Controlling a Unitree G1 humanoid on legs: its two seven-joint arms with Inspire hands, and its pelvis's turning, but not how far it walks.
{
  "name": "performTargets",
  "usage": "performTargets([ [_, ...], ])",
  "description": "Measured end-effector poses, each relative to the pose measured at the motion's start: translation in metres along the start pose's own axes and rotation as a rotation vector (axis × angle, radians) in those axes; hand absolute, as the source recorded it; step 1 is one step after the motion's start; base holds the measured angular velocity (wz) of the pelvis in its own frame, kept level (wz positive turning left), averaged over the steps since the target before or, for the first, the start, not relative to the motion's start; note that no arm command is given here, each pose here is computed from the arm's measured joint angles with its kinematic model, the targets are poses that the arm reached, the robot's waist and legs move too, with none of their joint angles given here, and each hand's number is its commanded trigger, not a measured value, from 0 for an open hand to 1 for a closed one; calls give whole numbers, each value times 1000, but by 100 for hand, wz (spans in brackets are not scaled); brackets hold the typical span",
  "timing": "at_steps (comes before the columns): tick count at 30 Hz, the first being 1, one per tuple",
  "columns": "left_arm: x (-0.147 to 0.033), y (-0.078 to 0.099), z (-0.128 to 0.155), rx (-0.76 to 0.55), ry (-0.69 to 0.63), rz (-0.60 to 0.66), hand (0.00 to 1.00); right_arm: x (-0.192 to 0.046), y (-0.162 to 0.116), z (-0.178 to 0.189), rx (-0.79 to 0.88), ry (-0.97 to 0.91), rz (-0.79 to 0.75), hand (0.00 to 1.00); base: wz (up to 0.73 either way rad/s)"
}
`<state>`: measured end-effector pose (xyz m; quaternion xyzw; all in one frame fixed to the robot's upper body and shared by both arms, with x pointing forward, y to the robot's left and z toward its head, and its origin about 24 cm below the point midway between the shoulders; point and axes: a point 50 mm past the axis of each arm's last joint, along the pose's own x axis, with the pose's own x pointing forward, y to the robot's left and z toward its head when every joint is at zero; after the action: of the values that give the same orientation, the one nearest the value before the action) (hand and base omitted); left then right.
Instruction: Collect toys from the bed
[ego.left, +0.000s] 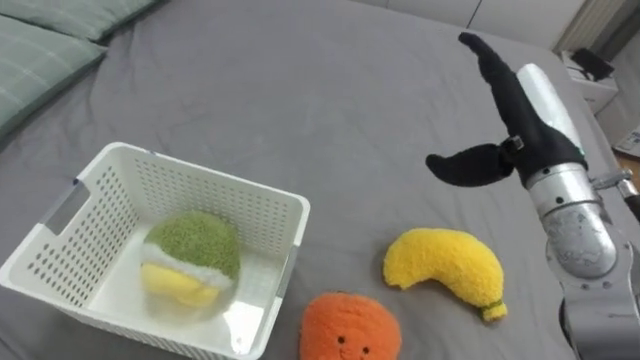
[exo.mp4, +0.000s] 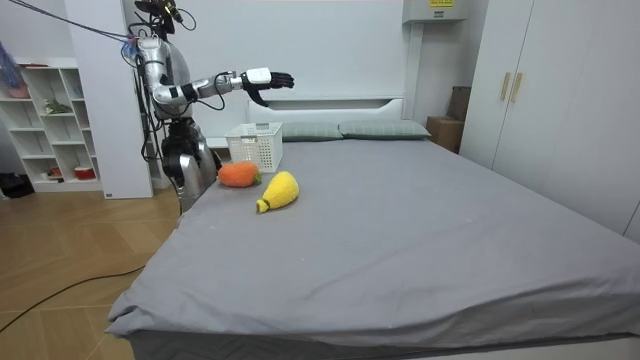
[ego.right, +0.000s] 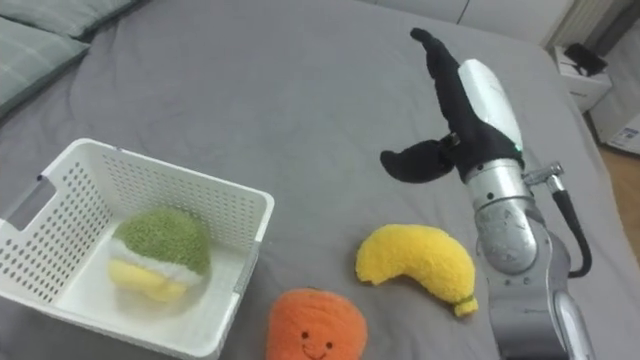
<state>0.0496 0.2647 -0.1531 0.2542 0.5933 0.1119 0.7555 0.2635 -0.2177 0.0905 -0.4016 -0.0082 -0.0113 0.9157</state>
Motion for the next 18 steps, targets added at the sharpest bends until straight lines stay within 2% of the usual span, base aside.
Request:
performTargets([
  [12, -1, 4, 4, 7, -27, 51, 0, -2, 8, -46, -4, 191, 0, 0, 0],
  [18, -1, 4, 8, -81, -46, 65, 0, -8, 22, -76, -8, 307, -1, 0, -1],
])
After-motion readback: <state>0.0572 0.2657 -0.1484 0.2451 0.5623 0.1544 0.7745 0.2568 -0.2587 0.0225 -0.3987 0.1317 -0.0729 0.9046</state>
